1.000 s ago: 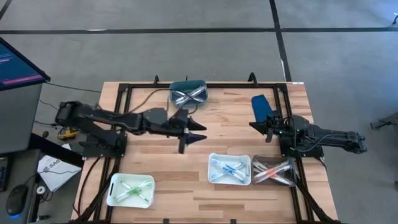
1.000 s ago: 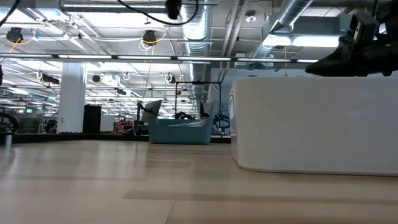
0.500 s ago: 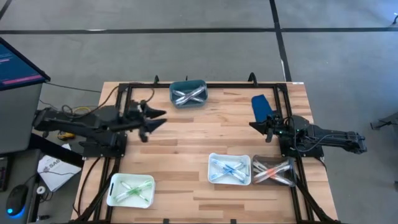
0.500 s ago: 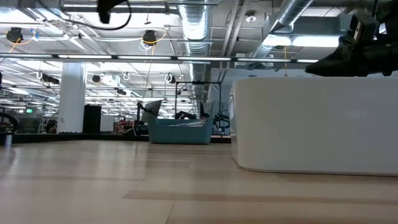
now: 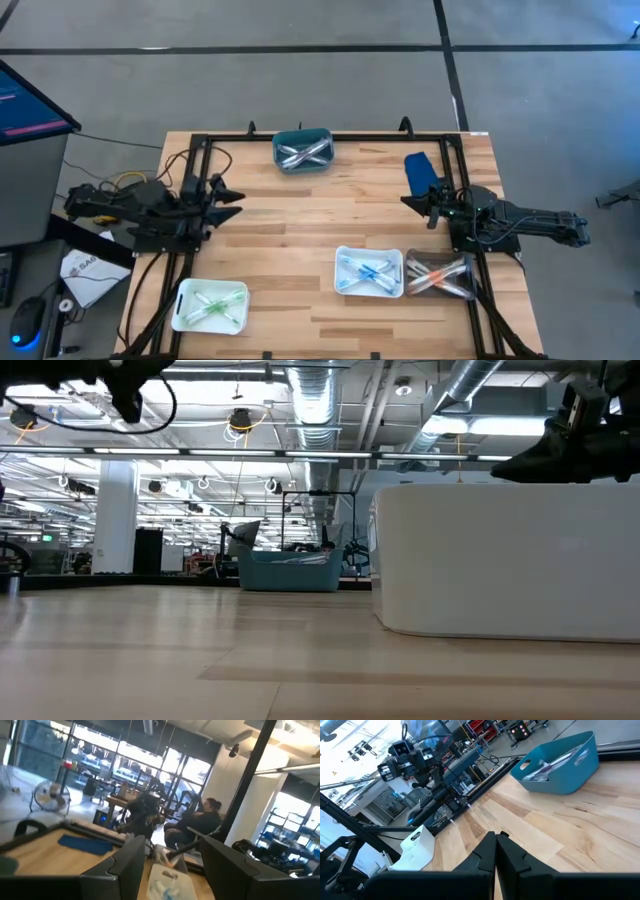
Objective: Pick & Place Toothbrushes
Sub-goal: Return to Home Position
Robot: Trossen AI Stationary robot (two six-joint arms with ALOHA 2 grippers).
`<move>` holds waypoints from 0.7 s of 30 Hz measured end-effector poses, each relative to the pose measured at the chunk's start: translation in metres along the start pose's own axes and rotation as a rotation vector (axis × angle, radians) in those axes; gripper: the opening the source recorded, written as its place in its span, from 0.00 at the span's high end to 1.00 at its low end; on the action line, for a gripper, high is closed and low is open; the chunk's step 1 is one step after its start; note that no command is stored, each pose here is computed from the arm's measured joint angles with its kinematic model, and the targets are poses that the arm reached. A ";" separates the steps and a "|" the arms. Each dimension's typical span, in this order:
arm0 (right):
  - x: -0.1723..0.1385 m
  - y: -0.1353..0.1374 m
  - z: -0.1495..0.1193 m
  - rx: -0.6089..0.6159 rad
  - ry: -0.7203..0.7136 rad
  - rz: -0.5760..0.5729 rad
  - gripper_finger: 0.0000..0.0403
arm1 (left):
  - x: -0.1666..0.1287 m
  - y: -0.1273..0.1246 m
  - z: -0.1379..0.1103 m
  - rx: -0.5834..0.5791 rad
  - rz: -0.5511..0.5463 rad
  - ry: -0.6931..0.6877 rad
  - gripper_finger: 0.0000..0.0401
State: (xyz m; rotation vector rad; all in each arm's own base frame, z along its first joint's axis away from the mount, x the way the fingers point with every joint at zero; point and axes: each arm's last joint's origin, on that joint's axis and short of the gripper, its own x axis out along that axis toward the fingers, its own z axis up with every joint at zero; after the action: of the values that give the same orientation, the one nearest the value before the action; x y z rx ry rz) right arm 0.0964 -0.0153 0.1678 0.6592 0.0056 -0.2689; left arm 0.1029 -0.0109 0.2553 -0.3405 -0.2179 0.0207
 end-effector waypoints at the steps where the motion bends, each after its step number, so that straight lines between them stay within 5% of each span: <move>1: 0.000 0.000 0.000 0.000 0.000 0.000 1.00 | -0.002 0.002 -0.005 -0.019 0.001 0.003 0.53; 15: 0.000 0.000 0.000 0.000 0.000 0.000 1.00 | -0.017 0.020 -0.054 -0.118 -0.061 -0.066 0.53; 21: 0.000 0.000 0.000 0.000 0.000 0.000 1.00 | -0.018 0.020 -0.055 -0.117 -0.056 -0.057 0.53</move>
State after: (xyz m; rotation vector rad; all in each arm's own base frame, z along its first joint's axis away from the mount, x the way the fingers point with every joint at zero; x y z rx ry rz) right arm 0.0965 -0.0153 0.1677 0.6589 0.0057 -0.2689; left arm 0.0977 -0.0109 0.1941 -0.4501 -0.2859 -0.0379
